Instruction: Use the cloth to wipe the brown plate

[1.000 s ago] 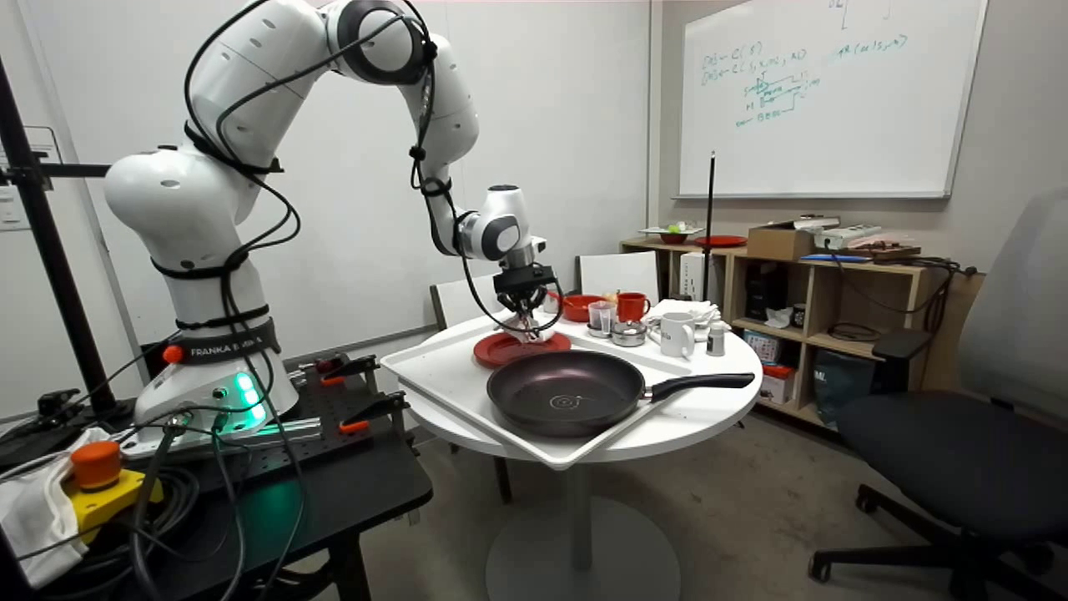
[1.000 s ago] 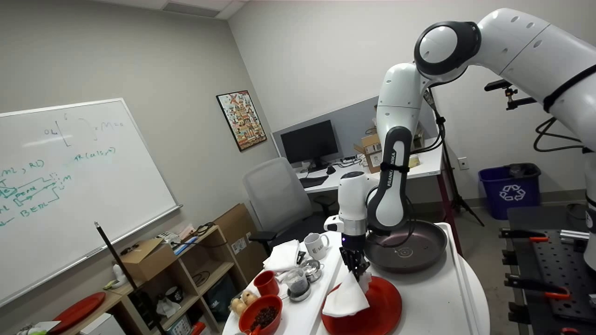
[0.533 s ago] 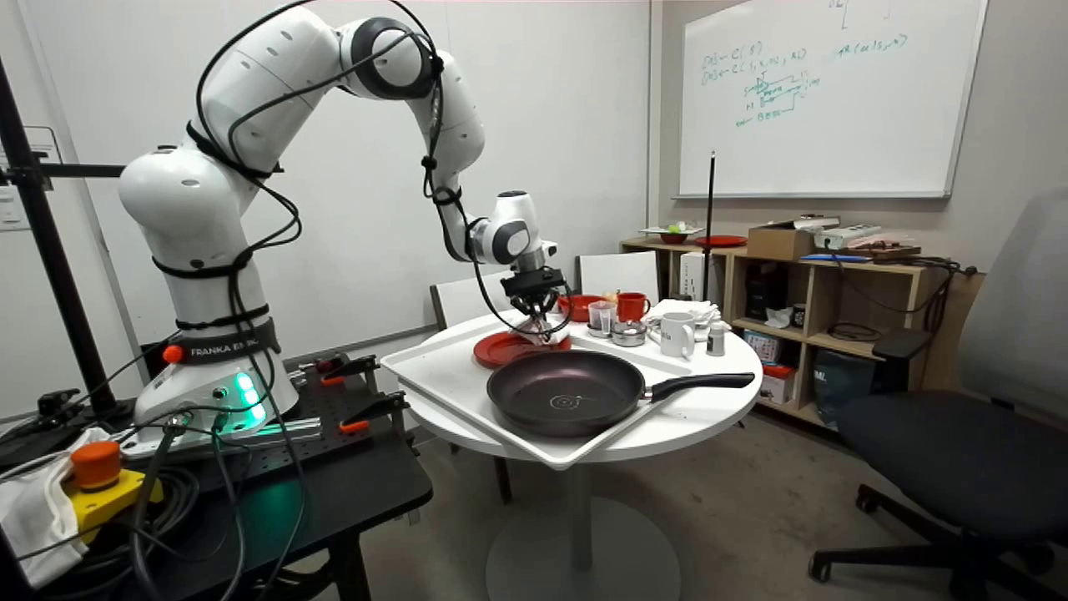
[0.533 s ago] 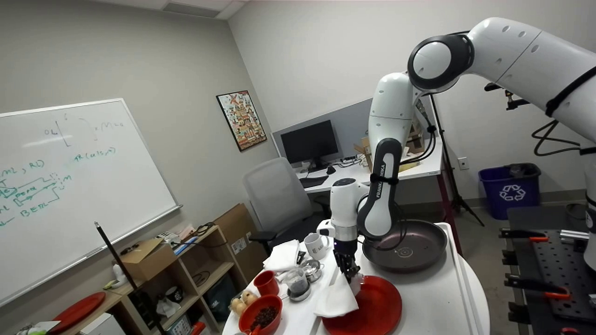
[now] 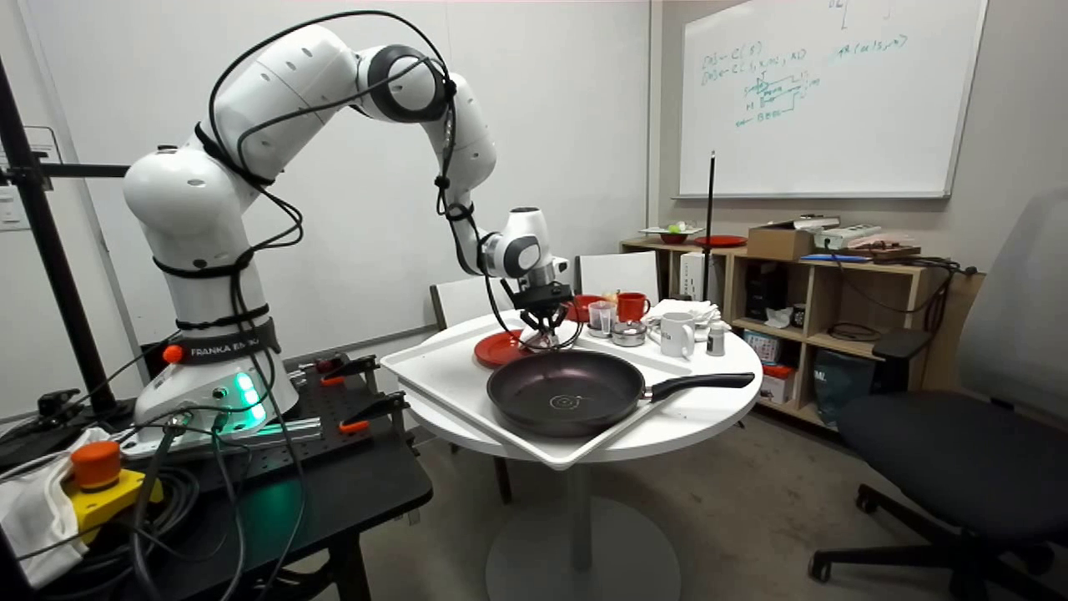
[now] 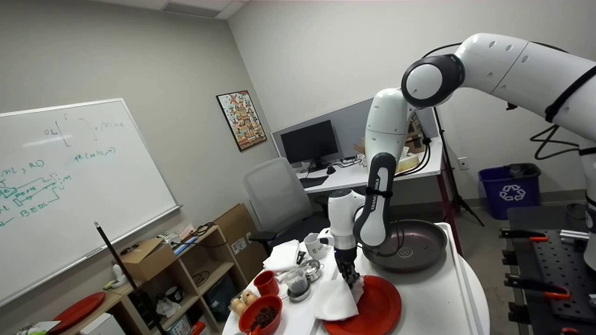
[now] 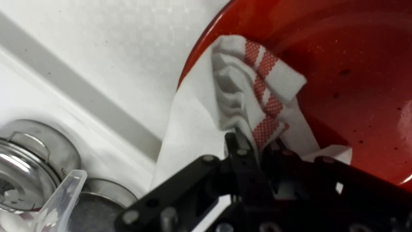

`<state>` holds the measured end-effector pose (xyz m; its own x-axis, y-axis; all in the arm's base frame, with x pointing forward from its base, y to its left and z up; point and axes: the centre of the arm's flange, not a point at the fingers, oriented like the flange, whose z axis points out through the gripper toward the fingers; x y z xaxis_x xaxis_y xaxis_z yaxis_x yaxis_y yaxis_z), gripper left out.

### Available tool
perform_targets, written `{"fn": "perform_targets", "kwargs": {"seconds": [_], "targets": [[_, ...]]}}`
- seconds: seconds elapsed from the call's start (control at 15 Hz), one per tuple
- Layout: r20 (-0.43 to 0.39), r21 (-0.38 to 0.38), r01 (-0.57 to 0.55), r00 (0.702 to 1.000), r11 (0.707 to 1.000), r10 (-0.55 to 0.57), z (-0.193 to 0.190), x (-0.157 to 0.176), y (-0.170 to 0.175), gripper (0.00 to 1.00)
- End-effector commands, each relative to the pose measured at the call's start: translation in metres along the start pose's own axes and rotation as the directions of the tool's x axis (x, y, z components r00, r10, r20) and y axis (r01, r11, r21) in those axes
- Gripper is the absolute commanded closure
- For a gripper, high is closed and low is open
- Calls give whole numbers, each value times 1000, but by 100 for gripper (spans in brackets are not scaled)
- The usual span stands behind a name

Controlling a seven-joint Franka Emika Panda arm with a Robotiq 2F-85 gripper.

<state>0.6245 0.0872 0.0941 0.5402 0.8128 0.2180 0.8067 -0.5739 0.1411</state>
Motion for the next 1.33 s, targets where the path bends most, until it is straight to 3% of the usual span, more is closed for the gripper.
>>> {"fn": "perform_targets", "kwargs": {"seconds": [0.0, 1.27], "targets": [[34, 12, -11, 999, 1000, 10, 23, 9, 2, 97], [52, 34, 108, 993, 994, -110, 30, 25, -47, 97]]}}
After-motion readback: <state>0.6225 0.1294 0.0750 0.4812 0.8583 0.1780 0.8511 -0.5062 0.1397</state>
